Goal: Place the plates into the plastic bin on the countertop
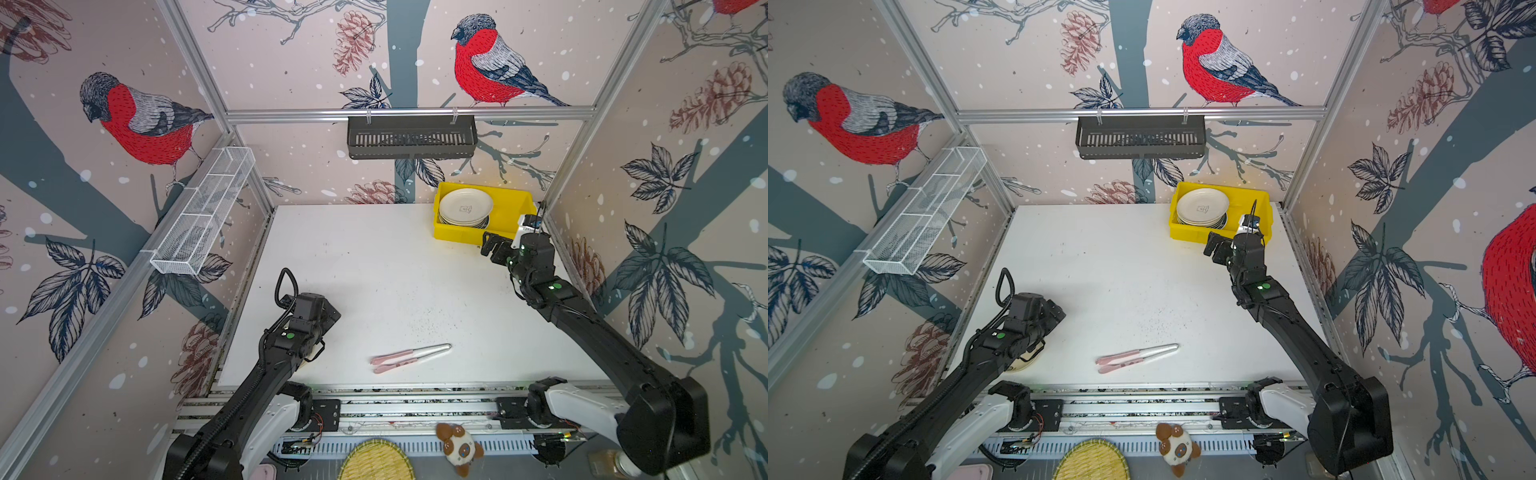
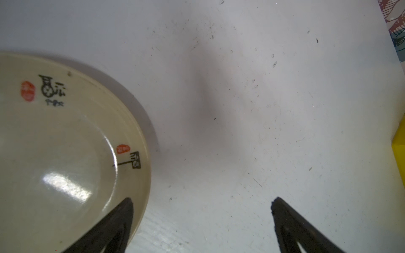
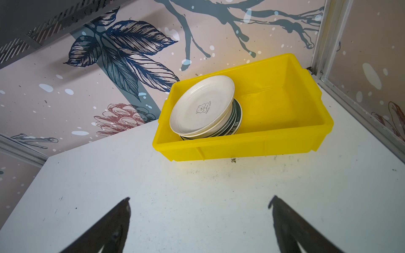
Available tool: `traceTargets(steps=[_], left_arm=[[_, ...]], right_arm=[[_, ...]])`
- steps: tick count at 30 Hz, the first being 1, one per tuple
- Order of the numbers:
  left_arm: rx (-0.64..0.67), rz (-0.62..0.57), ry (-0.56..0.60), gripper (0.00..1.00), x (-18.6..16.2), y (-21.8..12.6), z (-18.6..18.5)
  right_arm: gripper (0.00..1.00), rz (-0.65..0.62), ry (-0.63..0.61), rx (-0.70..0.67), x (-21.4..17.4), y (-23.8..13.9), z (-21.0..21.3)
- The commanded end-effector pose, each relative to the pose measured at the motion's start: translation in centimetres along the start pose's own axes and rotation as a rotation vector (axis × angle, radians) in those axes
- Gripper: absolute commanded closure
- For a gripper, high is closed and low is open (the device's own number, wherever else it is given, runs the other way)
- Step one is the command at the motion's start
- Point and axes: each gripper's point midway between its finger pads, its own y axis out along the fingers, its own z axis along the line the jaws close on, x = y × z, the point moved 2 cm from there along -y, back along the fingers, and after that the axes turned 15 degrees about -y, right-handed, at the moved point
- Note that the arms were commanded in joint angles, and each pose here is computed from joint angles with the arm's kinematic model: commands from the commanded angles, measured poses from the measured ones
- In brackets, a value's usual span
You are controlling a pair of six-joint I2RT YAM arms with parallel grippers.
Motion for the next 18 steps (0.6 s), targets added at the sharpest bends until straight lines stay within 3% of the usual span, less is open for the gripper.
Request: traceTargets(steps=[1, 11, 18], left_arm=[[-0.032, -0.002, -0.052, 0.02, 0.0, 0.3, -0.4], [-0.031, 0.042, -0.060, 0.02, -1.1, 1.6, 0.4], [-0.171, 0.147, -0.043, 0.03, -2.7, 1.8, -1.7]], right_arm=[[0.00, 0.005, 0.020, -0.033, -0.2, 0.1, -0.8], [0.00, 0.027, 0.038, -0.049, -0.8, 0.3, -1.7], [0.00, 0.057, 0.051, -0.060, -1.6, 1.0, -1.9]])
